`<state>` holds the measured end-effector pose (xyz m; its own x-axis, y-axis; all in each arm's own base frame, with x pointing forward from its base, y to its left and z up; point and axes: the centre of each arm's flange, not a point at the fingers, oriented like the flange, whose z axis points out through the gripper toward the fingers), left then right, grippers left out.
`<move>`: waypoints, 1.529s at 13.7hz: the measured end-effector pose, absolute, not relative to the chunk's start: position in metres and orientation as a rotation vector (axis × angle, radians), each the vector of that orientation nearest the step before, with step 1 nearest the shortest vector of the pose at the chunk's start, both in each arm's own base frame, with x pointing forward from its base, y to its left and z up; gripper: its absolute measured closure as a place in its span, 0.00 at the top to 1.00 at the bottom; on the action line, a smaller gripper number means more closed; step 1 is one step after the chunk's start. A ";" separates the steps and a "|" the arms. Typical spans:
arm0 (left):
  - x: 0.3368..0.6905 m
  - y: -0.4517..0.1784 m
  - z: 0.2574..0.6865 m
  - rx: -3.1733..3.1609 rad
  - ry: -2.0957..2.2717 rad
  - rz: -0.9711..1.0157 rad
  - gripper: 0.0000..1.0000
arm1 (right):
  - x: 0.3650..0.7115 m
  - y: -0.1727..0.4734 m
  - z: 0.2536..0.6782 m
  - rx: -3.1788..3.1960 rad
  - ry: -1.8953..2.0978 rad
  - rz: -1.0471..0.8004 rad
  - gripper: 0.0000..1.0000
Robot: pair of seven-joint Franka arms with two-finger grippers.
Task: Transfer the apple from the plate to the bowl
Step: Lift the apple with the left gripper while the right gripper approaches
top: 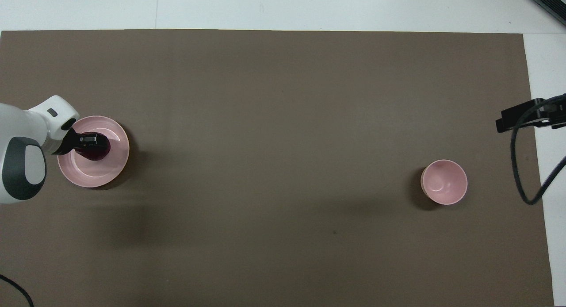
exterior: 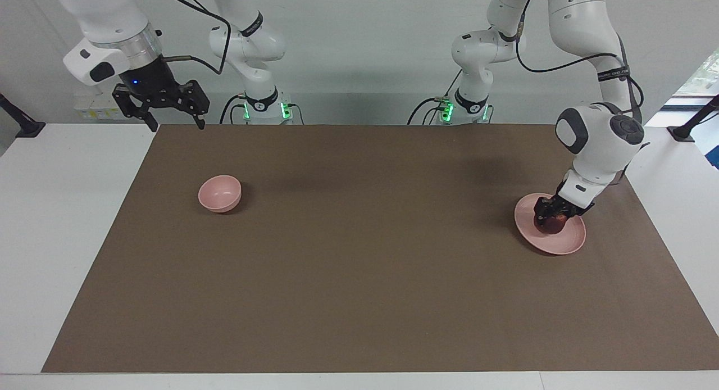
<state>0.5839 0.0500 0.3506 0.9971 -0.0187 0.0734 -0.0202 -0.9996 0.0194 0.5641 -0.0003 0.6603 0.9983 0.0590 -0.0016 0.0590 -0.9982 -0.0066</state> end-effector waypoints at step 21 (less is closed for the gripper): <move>0.588 -0.030 0.557 2.221 0.225 0.196 0.67 | 0.569 0.077 0.579 -2.678 0.113 0.133 1.00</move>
<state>0.5876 -0.0296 0.5570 0.9712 0.2303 0.0619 0.0930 -0.6046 0.7911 0.5685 0.0766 0.5792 0.9920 -0.0580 -0.1121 -0.1016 -0.8936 -0.4371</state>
